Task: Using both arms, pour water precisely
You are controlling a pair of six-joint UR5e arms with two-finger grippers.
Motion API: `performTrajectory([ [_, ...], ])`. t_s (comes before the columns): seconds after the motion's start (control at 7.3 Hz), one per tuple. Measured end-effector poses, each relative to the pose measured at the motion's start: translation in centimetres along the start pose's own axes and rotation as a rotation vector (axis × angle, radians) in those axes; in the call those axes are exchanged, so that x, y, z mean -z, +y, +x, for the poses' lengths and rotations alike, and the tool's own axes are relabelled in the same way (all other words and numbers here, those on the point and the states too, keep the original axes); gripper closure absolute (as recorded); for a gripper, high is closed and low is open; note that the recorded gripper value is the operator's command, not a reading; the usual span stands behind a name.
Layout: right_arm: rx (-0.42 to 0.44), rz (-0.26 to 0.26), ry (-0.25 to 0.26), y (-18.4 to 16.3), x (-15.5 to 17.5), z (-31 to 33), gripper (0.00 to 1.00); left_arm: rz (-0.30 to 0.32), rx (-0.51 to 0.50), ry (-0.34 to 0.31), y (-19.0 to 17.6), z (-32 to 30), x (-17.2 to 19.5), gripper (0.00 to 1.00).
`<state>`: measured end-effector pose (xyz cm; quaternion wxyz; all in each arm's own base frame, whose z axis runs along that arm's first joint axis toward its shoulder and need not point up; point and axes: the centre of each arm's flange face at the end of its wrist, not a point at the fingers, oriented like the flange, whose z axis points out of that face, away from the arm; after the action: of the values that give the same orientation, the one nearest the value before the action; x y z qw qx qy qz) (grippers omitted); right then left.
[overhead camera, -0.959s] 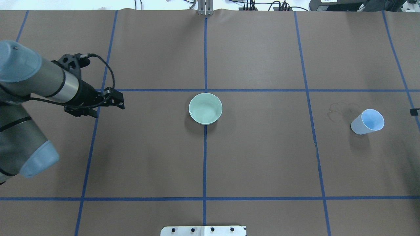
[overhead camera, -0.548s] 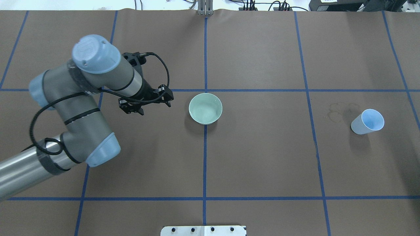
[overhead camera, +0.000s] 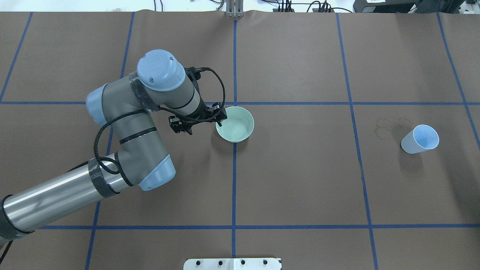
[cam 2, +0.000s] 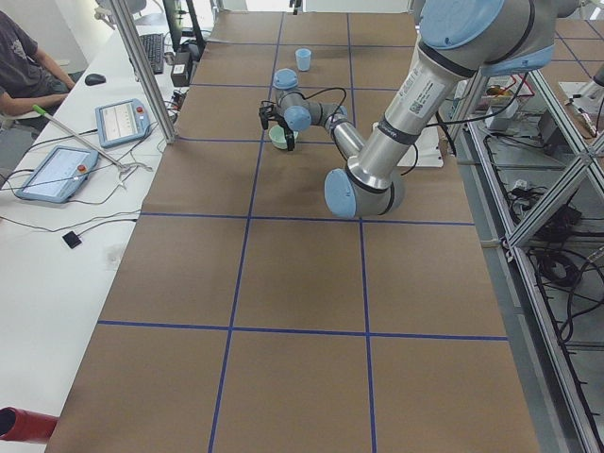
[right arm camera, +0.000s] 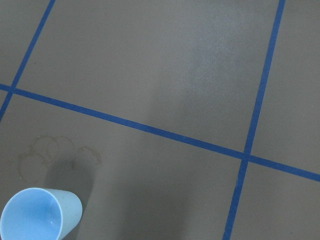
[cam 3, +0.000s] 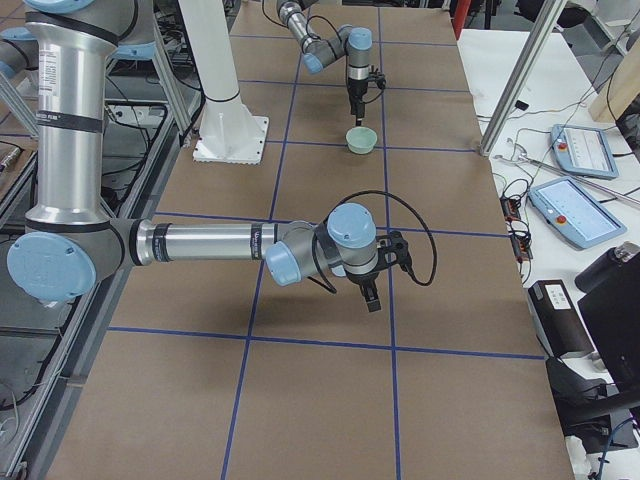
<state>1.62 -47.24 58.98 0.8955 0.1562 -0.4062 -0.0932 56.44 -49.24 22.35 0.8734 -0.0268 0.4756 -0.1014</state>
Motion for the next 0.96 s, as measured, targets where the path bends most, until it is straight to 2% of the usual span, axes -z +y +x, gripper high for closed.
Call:
performTrajectory([
  [0.14,0.005,-0.003,0.002,-0.1,0.0,0.0,0.0,0.003,-0.004,0.022,-0.4,-0.1,-1.3,0.99],
  [0.68,0.009,-0.004,0.003,-0.2,0.0,0.0,0.0,0.007,0.012,0.059,-0.5,0.2,-1.6,1.0],
  [0.96,0.012,-0.003,0.002,-0.3,0.1,-0.1,0.0,0.016,0.01,0.085,-0.8,0.0,0.3,1.0],
])
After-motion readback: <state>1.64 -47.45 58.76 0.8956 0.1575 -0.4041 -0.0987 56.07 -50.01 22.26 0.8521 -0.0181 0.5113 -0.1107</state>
